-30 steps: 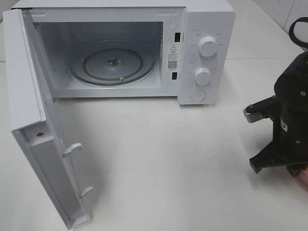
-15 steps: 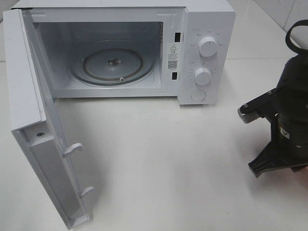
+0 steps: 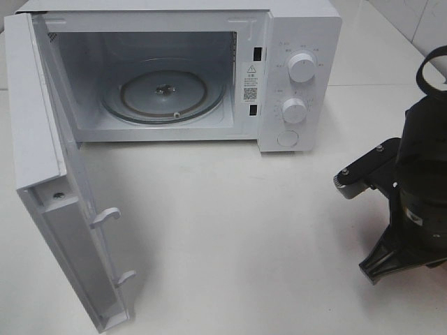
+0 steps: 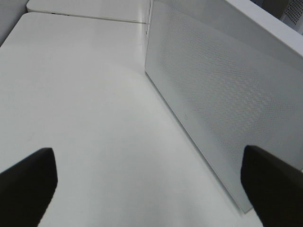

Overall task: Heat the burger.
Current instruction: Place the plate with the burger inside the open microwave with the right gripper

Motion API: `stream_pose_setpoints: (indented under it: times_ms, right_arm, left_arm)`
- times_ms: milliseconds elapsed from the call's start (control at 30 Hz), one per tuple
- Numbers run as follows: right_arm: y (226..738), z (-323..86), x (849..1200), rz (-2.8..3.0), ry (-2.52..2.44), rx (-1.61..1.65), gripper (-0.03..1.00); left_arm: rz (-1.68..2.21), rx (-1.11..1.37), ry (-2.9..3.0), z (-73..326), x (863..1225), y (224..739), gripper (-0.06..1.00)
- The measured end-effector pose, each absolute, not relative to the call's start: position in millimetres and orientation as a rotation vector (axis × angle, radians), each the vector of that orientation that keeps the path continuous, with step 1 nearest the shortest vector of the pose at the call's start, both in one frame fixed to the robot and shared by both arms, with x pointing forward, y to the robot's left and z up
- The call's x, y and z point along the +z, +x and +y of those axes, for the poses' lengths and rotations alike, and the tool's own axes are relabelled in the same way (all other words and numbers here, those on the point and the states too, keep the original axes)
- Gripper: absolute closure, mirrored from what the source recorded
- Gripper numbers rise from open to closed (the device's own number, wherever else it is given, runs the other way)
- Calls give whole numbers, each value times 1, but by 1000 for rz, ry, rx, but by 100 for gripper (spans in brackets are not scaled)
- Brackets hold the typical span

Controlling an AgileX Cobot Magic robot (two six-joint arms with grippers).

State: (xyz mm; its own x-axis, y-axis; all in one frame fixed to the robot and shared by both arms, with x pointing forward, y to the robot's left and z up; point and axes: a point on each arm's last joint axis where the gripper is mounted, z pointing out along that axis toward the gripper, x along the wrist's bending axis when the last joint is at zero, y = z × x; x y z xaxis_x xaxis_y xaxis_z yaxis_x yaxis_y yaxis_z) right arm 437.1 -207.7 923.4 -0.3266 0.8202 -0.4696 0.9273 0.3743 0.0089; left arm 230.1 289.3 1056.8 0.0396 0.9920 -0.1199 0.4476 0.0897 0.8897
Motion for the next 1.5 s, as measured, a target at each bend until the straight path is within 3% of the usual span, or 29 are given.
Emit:
stream_pose_setpoints:
  times_ms: [1500]
  right_arm:
    - [387,-138,926,2468,889,-285,94]
  left_arm:
    - [1534,824,1481,289,1057,230,-3]
